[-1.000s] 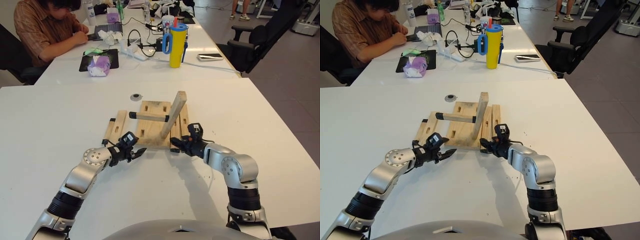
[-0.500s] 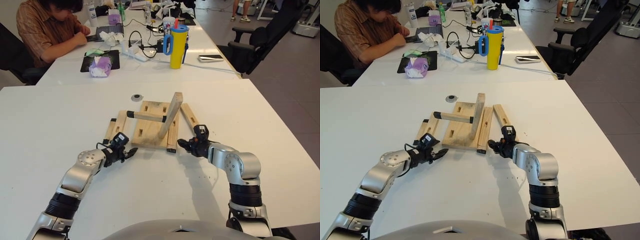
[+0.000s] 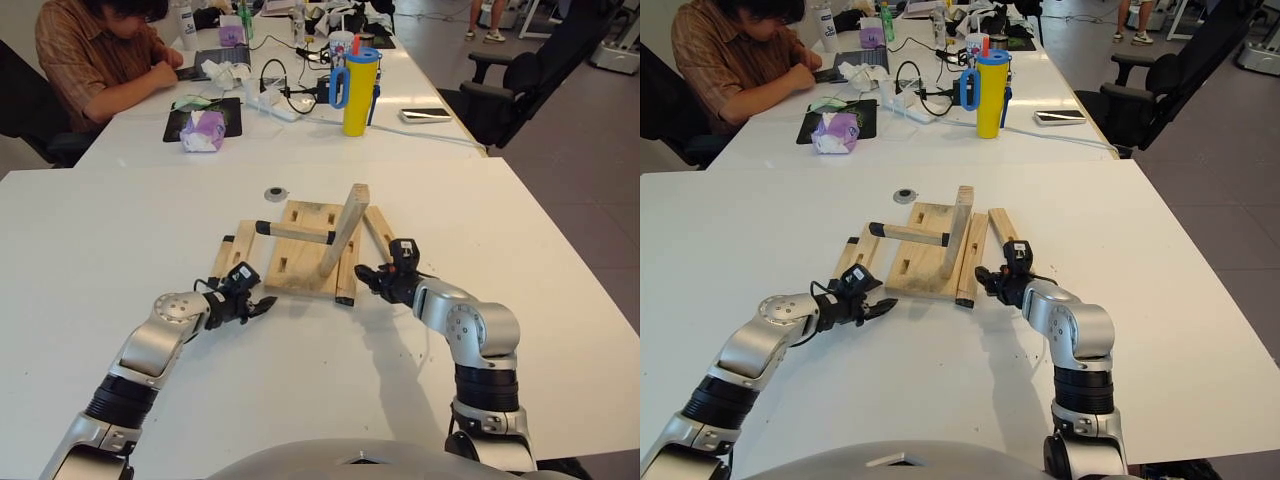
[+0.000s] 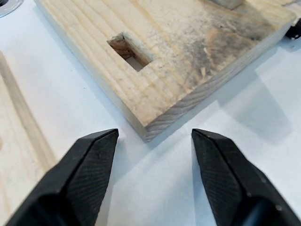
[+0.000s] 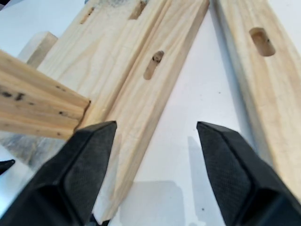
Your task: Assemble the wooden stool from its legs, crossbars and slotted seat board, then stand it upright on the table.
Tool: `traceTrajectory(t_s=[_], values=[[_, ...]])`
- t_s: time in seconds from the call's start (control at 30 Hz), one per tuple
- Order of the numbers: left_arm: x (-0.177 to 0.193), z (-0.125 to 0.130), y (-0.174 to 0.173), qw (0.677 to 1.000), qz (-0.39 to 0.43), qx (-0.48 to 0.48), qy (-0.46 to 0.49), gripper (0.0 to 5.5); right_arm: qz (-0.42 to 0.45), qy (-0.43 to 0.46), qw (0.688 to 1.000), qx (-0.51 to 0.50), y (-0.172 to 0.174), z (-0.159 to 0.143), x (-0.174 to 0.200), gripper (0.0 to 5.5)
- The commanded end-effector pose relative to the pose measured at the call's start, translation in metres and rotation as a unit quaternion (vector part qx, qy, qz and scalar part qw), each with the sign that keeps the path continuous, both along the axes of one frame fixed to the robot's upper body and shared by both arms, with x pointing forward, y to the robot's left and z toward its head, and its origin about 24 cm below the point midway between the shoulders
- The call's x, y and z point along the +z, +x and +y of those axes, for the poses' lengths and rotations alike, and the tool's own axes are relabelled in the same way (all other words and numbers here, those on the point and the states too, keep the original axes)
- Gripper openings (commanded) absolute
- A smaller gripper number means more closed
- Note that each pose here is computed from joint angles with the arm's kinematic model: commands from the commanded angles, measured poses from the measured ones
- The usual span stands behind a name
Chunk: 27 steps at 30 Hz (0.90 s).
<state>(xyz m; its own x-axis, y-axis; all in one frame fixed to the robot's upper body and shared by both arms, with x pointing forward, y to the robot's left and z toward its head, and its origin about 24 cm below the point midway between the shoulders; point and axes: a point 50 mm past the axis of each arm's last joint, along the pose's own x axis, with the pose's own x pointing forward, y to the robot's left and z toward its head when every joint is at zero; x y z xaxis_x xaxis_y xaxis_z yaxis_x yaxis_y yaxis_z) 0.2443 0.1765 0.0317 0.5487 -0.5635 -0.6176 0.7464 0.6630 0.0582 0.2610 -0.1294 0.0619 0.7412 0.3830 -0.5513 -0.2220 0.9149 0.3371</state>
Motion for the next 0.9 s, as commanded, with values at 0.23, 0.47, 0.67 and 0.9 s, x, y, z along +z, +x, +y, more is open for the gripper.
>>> traceTrajectory(t_s=[0.23, 0.47, 0.67, 0.9], values=[[-0.029, 0.009, -0.017, 0.996, 0.08, 0.0, 0.048, 2.91, 0.032, -0.01, 0.999, 0.024, -0.006, 0.019, -0.012, 3.17], [-0.031, 0.004, -0.018, 0.996, 0.081, 0.0, 0.039, 2.91, 0.045, -0.107, 0.99, 0.08, -0.011, 0.022, -0.021, 3.17], [-0.028, -0.011, -0.024, 0.996, 0.083, -0.023, 0.006, 2.91, 0.035, -0.171, 0.98, 0.092, -0.01, 0.003, -0.017, 3.17], [-0.025, -0.024, -0.032, 0.995, 0.092, -0.039, -0.015, 2.91, 0.025, -0.14, 0.987, 0.074, 0.001, -0.008, -0.011, 3.17]])
